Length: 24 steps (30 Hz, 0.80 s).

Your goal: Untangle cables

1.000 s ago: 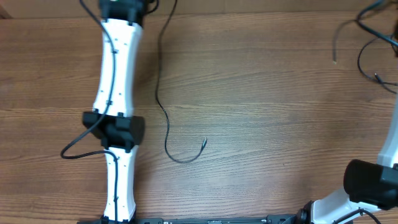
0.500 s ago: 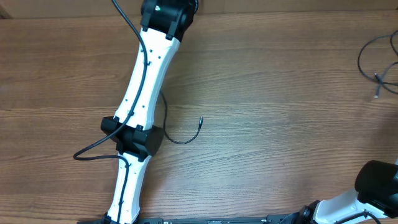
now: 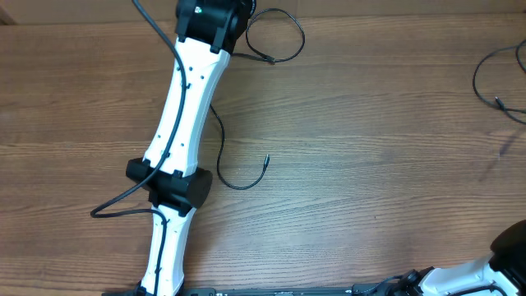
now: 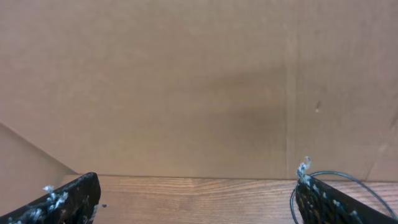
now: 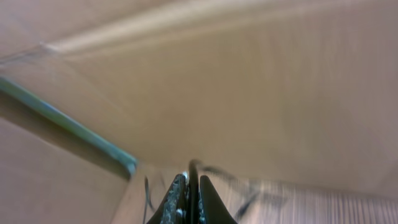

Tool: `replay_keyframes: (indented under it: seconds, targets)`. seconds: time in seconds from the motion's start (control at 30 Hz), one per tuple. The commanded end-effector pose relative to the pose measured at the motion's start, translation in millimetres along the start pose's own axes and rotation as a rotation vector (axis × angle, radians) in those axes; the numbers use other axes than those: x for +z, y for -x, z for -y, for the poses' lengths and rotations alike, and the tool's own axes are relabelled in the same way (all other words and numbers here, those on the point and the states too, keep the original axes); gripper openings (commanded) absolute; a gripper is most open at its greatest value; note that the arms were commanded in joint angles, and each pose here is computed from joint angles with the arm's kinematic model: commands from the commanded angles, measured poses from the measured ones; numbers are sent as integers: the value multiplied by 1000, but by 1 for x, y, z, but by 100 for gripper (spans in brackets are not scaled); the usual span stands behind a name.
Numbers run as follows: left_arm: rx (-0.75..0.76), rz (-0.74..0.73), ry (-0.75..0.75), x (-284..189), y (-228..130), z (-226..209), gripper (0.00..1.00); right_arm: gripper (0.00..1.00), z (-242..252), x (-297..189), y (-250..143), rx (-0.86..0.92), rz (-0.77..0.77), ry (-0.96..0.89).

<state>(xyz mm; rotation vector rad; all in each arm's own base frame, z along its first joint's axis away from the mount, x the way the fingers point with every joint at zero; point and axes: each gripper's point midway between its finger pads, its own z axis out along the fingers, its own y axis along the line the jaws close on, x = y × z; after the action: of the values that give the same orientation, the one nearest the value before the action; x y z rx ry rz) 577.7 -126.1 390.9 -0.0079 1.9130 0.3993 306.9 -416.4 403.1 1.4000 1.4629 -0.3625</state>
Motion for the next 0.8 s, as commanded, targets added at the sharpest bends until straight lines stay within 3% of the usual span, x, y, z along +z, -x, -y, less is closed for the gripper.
replay_keyframes:
  seconds: [0.0, 0.3, 0.47, 0.63, 0.77]
  targets:
    - [-81, 56, 11, -32, 28, -25, 100, 4, 12, 28, -46, 140, -167, -39]
    - [-30, -14, -17, -32, 9, -19, 100, 4, 79, 78, -183, 502, -519, -418]
    - [-36, -33, -24, -32, 5, -17, 100, 4, 53, 76, -253, 810, -823, -406]
    - [-58, -44, -67, -34, 2, -8, 100, 4, 31, 87, -272, 968, -921, -322]
    - [-43, -65, -81, -35, -4, -6, 100, 4, 35, 96, -276, 1032, -912, -317]
